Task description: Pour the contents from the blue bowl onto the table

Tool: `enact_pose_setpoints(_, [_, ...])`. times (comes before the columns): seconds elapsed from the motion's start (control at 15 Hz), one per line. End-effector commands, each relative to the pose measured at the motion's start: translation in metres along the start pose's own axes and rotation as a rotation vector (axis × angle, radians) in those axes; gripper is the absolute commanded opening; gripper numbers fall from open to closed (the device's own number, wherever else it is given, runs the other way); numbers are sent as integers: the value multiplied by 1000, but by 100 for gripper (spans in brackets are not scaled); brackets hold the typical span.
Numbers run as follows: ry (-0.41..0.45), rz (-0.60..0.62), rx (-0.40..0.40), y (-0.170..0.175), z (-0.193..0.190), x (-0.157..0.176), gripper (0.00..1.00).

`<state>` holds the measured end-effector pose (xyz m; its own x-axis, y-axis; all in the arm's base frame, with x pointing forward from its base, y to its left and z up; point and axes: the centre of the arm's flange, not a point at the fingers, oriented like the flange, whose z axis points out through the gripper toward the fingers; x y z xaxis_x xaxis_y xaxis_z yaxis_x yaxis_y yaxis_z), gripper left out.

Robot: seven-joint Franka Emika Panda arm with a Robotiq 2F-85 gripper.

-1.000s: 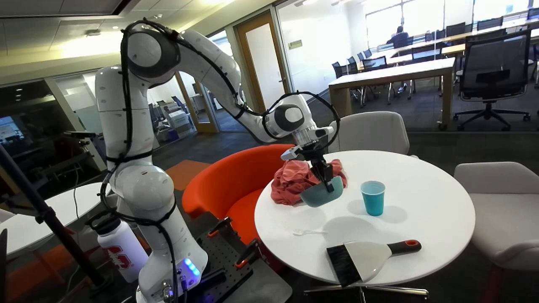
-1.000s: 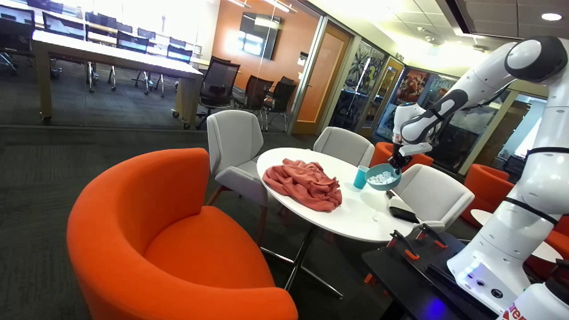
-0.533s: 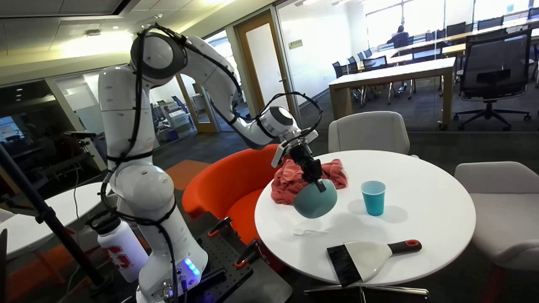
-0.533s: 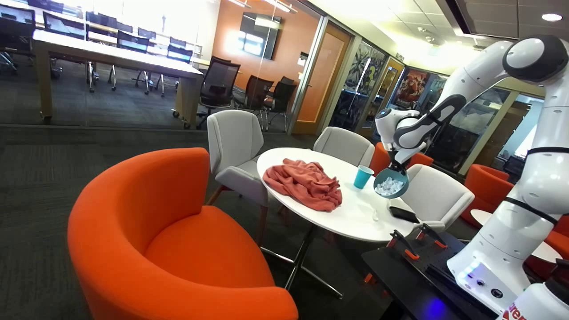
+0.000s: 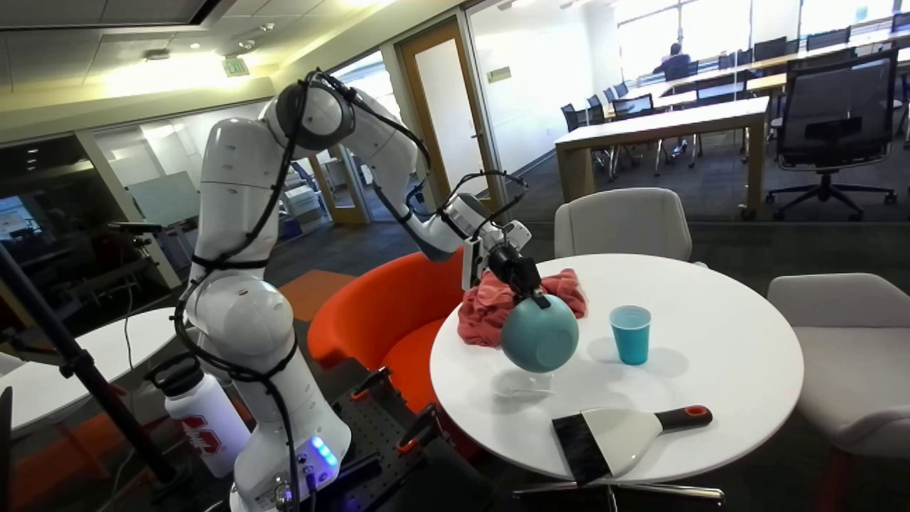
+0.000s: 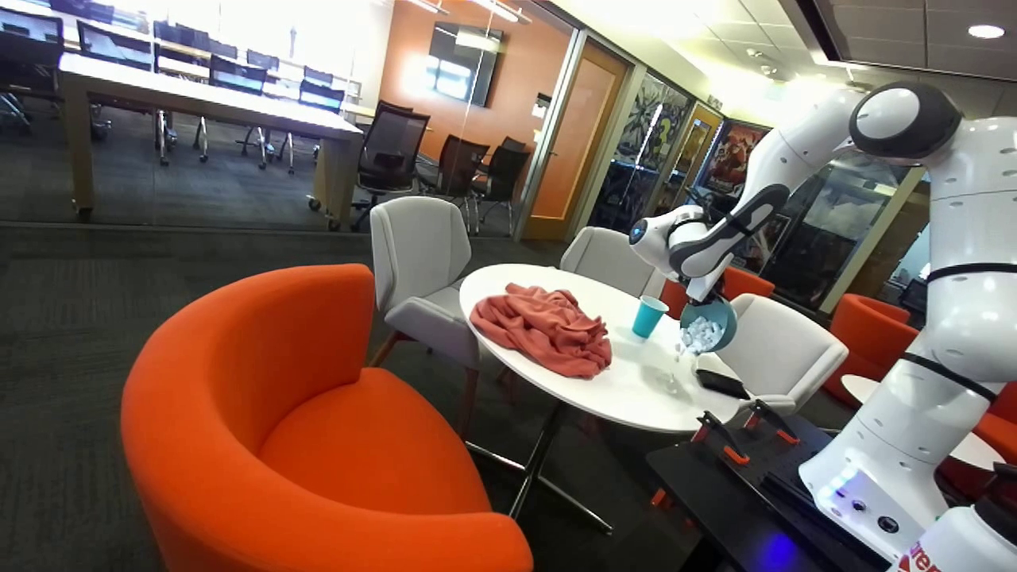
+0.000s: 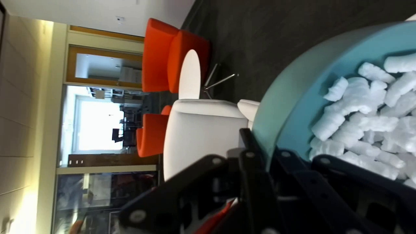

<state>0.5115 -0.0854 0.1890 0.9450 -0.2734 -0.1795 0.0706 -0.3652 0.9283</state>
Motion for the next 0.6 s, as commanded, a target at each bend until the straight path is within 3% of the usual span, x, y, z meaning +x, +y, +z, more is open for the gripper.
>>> enact_pose_setpoints(0.0, [-31, 8, -130, -10, 8, 29, 2])
enact_pose_setpoints(0.53, [-44, -7, -347, -34, 26, 57, 2])
